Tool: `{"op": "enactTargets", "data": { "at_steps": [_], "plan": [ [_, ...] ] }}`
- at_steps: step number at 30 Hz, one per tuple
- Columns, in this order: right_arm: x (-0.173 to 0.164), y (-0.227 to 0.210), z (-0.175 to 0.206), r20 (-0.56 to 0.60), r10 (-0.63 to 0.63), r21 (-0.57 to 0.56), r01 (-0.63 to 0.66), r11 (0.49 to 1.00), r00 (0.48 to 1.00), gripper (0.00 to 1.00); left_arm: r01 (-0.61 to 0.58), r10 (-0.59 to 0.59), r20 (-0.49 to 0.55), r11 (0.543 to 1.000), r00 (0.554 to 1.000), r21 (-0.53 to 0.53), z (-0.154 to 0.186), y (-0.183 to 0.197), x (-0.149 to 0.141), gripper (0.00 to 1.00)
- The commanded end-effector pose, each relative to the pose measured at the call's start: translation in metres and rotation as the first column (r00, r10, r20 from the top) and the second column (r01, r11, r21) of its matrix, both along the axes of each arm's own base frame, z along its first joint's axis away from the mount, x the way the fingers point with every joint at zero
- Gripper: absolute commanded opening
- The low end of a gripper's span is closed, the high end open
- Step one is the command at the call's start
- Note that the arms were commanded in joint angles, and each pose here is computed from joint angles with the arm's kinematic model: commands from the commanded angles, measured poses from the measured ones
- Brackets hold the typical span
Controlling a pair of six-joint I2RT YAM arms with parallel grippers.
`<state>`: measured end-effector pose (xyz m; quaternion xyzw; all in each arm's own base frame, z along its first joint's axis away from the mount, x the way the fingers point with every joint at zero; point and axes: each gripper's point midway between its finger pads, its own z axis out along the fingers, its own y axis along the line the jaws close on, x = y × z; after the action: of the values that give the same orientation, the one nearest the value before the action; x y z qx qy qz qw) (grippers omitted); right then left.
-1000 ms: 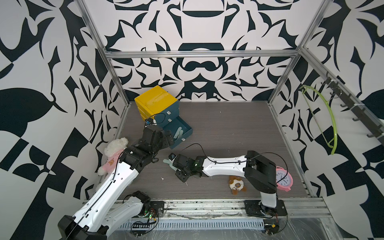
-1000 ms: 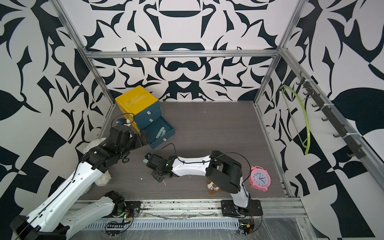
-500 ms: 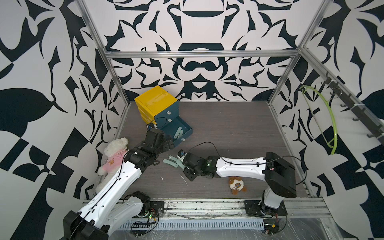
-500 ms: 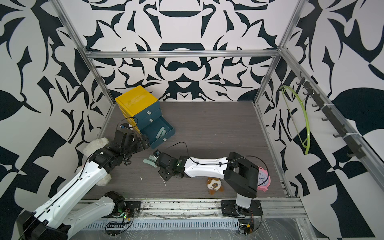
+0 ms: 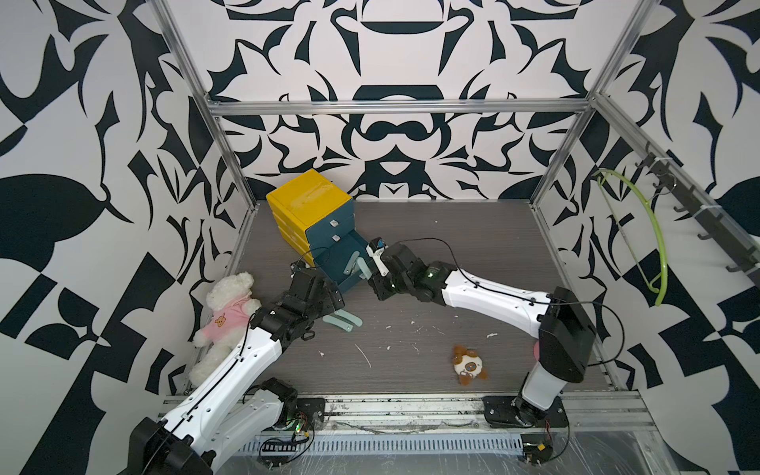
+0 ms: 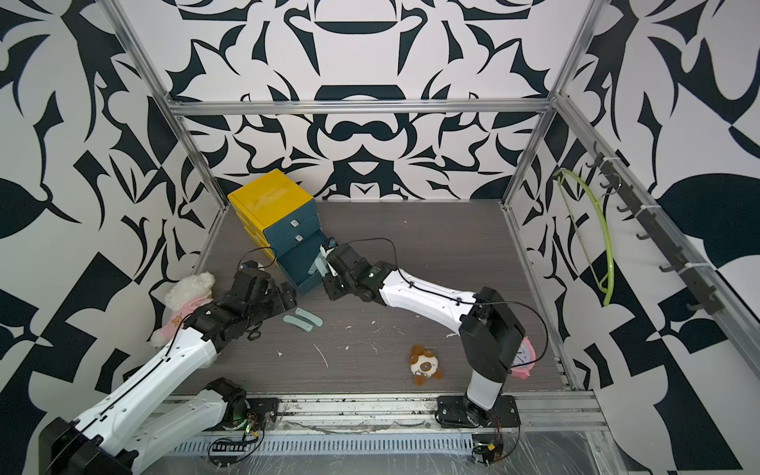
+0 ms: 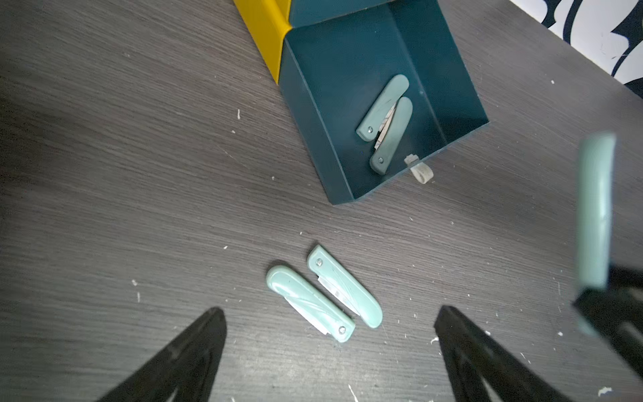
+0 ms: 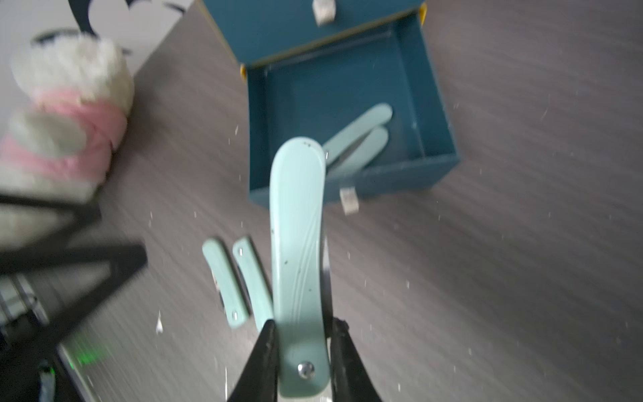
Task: Place the fruit knives into the drawer by color
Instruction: Place the fruit knife in the drawer.
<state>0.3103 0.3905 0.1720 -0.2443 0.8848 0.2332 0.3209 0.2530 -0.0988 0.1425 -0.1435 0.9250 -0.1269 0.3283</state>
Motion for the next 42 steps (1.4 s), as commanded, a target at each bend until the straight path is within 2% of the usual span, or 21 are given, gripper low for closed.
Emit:
{"op": "enactTargets", "data": {
  "at_steps": [1,6,12,15,17,22,25,33,42],
  "plan": [
    [0.022,0.018,0.015,-0.036,-0.007,0.081,0.01,0.997,0.999,0.0,-0.004,0.004,-0.018,1.0,1.0,-0.024,-0.006,-0.001,-0.004,0.99],
    [0.064,0.039,0.004,-0.126,-0.058,0.148,0.077,0.986,0.99,0.0,-0.004,0.003,-0.034,0.999,0.999,-0.038,-0.011,-0.003,-0.006,0.99],
    [0.095,0.054,-0.016,-0.195,-0.099,0.175,0.134,0.975,0.976,0.0,0.008,-0.01,-0.05,0.999,0.999,-0.049,-0.014,-0.006,-0.007,0.99],
    [0.104,0.056,-0.024,-0.212,-0.114,0.179,0.154,0.972,0.971,0.07,0.015,-0.018,-0.056,0.998,0.998,-0.055,-0.017,-0.008,-0.008,0.99],
    [0.108,0.058,-0.026,-0.212,-0.115,0.185,0.155,0.97,0.971,0.15,0.022,-0.026,-0.066,0.998,0.997,-0.06,-0.021,-0.01,-0.009,0.99],
    [0.111,0.063,-0.017,-0.193,-0.101,0.209,0.142,0.968,0.976,0.36,0.034,-0.039,-0.08,0.997,0.996,-0.068,-0.025,-0.013,-0.01,0.99],
    [0.112,0.064,-0.008,-0.179,-0.091,0.222,0.131,0.966,0.98,0.41,0.039,-0.044,-0.079,0.997,0.996,-0.071,-0.024,-0.014,-0.009,0.99],
    [0.103,0.051,0.025,-0.129,-0.093,0.246,0.123,0.961,0.987,0.44,0.053,-0.058,-0.073,0.996,0.996,-0.077,-0.022,-0.018,-0.007,0.99],
    [0.052,0.015,0.045,-0.098,-0.094,0.26,0.117,0.959,0.991,0.42,0.079,-0.085,-0.085,0.995,0.993,-0.067,-0.022,-0.021,-0.005,0.99]
  ]
}}
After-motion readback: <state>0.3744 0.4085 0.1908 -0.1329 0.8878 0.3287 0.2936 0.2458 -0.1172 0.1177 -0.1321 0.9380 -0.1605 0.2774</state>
